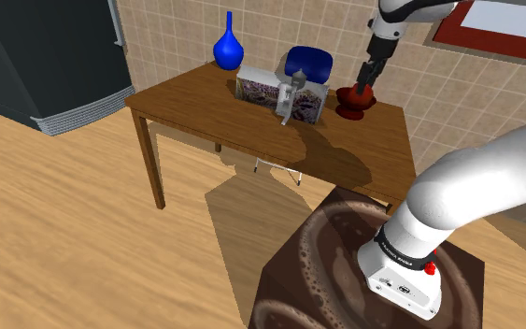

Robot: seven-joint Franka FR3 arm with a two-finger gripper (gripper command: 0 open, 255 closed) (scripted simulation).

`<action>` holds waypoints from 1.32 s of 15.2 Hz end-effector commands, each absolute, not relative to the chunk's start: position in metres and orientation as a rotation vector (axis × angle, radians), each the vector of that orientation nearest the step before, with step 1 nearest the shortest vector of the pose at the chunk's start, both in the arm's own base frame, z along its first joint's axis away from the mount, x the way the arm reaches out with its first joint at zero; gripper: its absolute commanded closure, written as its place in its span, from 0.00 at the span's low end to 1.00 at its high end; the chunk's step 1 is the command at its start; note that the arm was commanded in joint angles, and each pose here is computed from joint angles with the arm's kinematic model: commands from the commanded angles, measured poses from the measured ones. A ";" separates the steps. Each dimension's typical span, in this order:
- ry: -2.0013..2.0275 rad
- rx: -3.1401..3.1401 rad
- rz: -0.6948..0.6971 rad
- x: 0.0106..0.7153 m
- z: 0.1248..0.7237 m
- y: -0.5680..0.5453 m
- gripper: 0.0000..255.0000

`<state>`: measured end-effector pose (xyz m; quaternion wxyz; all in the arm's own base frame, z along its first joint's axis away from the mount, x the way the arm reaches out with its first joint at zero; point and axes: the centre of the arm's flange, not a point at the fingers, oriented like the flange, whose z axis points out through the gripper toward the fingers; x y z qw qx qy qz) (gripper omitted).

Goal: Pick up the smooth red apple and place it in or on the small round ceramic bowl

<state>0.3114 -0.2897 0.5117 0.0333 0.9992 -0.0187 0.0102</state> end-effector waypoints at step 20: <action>-0.056 3.073 0.031 0.377 0.526 -0.559 1.00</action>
